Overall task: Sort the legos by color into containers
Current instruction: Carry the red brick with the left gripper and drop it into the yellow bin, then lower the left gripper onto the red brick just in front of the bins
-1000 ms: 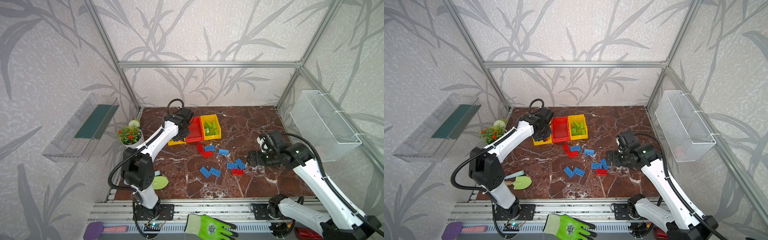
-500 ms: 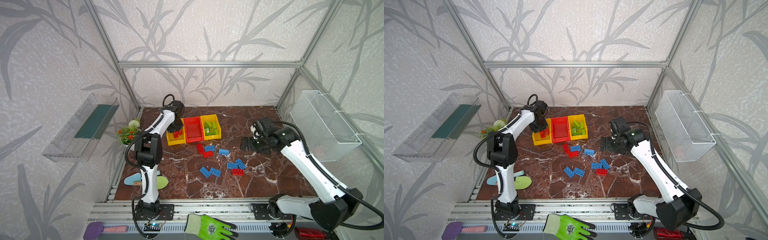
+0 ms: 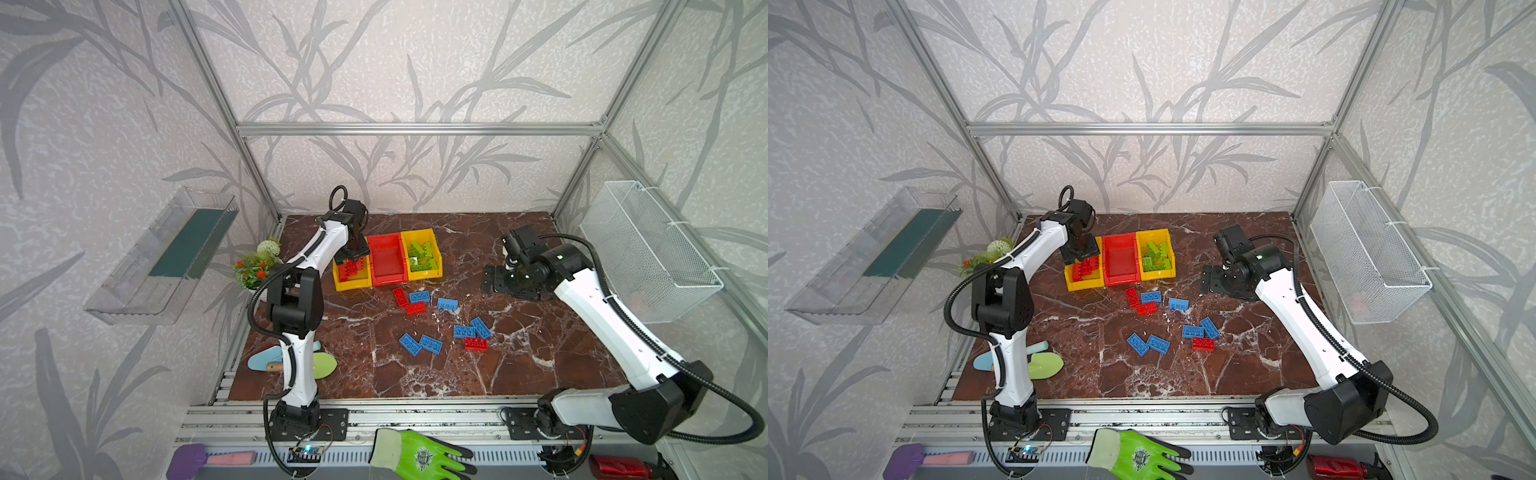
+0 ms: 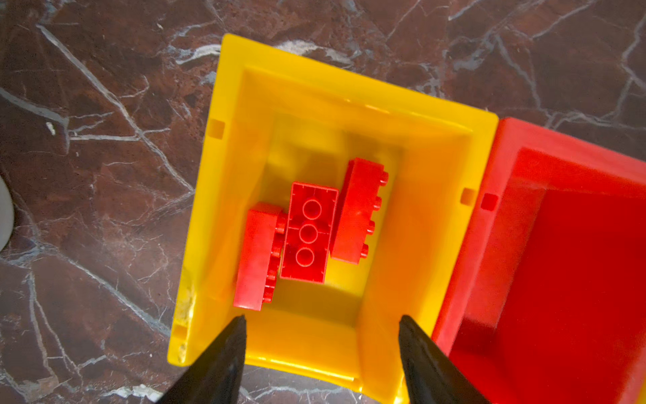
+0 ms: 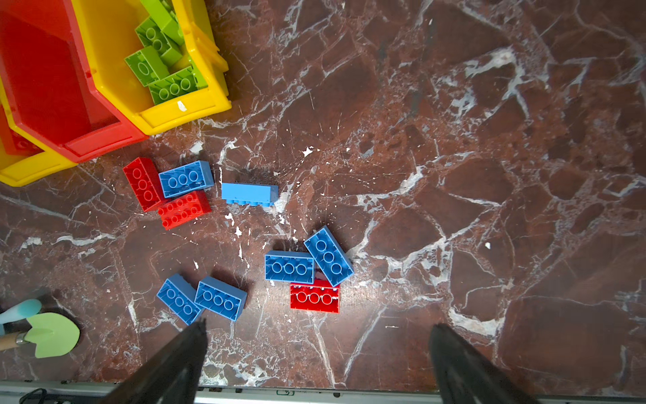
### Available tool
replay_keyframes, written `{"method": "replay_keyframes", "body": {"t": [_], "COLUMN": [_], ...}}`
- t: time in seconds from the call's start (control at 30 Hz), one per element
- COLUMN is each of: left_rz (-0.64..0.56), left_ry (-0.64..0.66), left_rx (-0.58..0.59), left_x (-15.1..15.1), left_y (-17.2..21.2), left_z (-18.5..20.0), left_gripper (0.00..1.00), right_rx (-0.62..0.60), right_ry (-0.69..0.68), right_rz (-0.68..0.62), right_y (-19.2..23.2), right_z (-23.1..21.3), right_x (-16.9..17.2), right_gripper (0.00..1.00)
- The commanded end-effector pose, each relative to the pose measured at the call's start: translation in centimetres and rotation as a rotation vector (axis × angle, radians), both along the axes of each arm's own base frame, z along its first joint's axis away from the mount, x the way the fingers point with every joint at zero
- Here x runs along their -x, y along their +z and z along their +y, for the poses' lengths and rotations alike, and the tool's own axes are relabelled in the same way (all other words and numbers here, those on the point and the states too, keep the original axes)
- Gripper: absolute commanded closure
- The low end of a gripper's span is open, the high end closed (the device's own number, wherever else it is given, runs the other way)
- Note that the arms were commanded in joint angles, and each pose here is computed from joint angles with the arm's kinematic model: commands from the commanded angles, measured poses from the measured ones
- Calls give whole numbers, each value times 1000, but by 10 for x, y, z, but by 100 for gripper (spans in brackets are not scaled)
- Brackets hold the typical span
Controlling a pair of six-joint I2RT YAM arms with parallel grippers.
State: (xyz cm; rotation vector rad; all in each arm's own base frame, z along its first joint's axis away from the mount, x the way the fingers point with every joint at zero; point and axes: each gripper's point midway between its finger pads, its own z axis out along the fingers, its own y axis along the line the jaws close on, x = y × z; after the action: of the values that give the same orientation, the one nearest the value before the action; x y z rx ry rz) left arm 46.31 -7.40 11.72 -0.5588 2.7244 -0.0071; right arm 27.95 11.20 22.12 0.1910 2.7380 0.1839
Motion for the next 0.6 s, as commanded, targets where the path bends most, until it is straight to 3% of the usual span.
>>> {"method": "replay_keyframes", "body": {"t": [0.0, 0.23, 0.43, 0.57], "left_rz": [-146, -172, -165, -164], "left_ry": [-44, -25, -105, -93], "left_rx": [39, 194, 146, 175], "left_x": [0, 35, 69, 83], "left_y": [44, 56, 63, 60], "left_z": [-8, -33, -72, -92], "left_gripper": [31, 31, 30, 30], "right_rx": [76, 149, 33, 9], "right_ry": [6, 27, 63, 68], "right_rz": [27, 46, 45, -2], "right_y": [0, -3, -2, 9], "right_z": [-11, -26, -14, -20], "right_x": [5, 18, 40, 55], "right_gripper": [1, 1, 1, 1]}}
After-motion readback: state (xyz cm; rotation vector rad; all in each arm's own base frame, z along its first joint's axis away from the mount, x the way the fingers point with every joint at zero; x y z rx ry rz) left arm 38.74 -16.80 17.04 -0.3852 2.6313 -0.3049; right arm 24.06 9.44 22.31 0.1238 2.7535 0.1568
